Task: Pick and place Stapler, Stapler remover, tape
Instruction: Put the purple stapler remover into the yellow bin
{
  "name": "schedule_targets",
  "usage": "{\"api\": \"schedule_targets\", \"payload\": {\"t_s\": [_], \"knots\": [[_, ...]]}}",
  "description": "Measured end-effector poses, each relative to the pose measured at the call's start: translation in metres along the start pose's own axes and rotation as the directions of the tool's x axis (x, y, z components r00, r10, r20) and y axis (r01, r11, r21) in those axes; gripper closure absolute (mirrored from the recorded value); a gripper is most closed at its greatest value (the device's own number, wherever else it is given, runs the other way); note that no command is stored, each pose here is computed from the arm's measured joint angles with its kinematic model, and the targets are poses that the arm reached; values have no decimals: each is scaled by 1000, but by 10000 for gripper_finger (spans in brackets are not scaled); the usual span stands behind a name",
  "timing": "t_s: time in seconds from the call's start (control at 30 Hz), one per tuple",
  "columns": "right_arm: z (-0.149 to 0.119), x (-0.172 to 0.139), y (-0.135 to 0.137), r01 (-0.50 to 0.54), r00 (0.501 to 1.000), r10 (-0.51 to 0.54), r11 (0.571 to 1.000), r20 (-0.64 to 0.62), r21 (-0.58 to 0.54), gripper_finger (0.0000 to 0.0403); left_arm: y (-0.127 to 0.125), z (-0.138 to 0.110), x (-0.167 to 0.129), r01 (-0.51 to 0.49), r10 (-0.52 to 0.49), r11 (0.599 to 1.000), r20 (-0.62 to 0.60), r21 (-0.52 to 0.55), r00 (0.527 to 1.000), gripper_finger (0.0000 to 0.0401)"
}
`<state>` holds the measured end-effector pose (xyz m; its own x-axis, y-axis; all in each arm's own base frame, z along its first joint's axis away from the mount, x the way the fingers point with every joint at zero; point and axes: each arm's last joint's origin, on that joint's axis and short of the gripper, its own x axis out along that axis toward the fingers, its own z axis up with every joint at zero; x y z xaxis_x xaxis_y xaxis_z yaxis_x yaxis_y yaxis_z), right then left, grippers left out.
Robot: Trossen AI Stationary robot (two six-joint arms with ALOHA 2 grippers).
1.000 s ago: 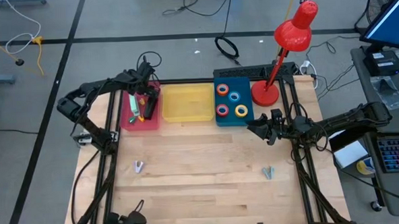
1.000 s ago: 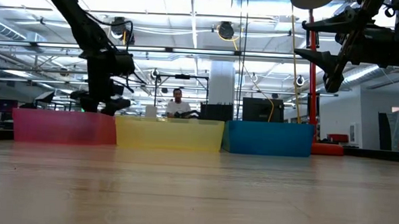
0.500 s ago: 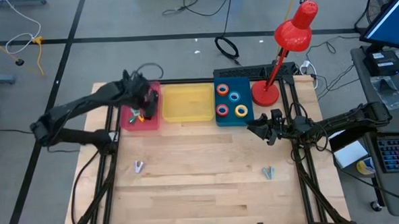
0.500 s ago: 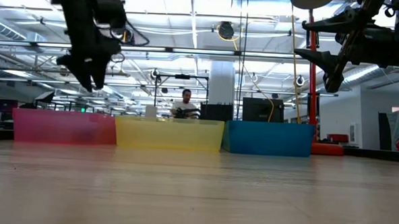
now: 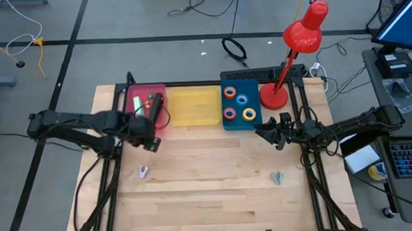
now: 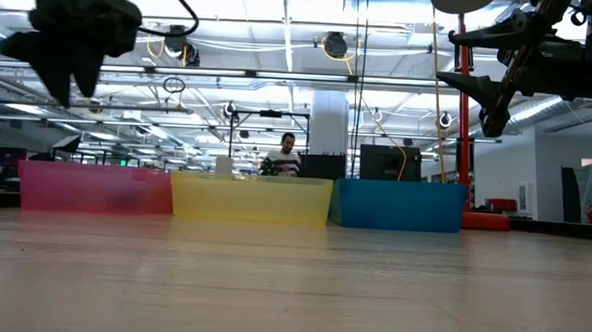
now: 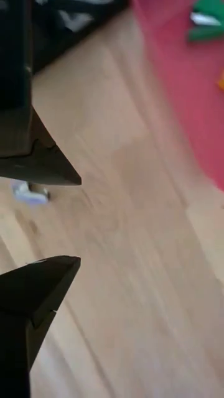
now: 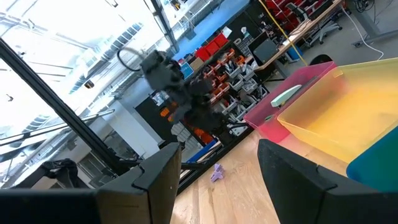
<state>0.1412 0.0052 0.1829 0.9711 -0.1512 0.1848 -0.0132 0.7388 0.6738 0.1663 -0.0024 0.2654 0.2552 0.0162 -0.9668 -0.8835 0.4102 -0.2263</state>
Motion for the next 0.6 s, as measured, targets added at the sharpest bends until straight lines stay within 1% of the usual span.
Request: {"api": "schedule_targets", "payload": {"t_s": [0.13,0.27,0.37,0.6], "knots": [[0,0,0,0,1000,0,1000,0,0,197,-4,-17,6,-109,109,994,-25,12,994,215],[0,0,0,0,1000,0,1000,0,2,197,-6,-32,18,-158,158,987,-40,11,987,222],[0,0,0,-1,1000,1,1000,-2,3,197,-1,-43,32,-177,177,984,-50,-2,983,227],[0,0,0,-2,1000,2,1000,-3,2,197,19,-65,64,-195,185,977,-114,-90,976,236]]}}
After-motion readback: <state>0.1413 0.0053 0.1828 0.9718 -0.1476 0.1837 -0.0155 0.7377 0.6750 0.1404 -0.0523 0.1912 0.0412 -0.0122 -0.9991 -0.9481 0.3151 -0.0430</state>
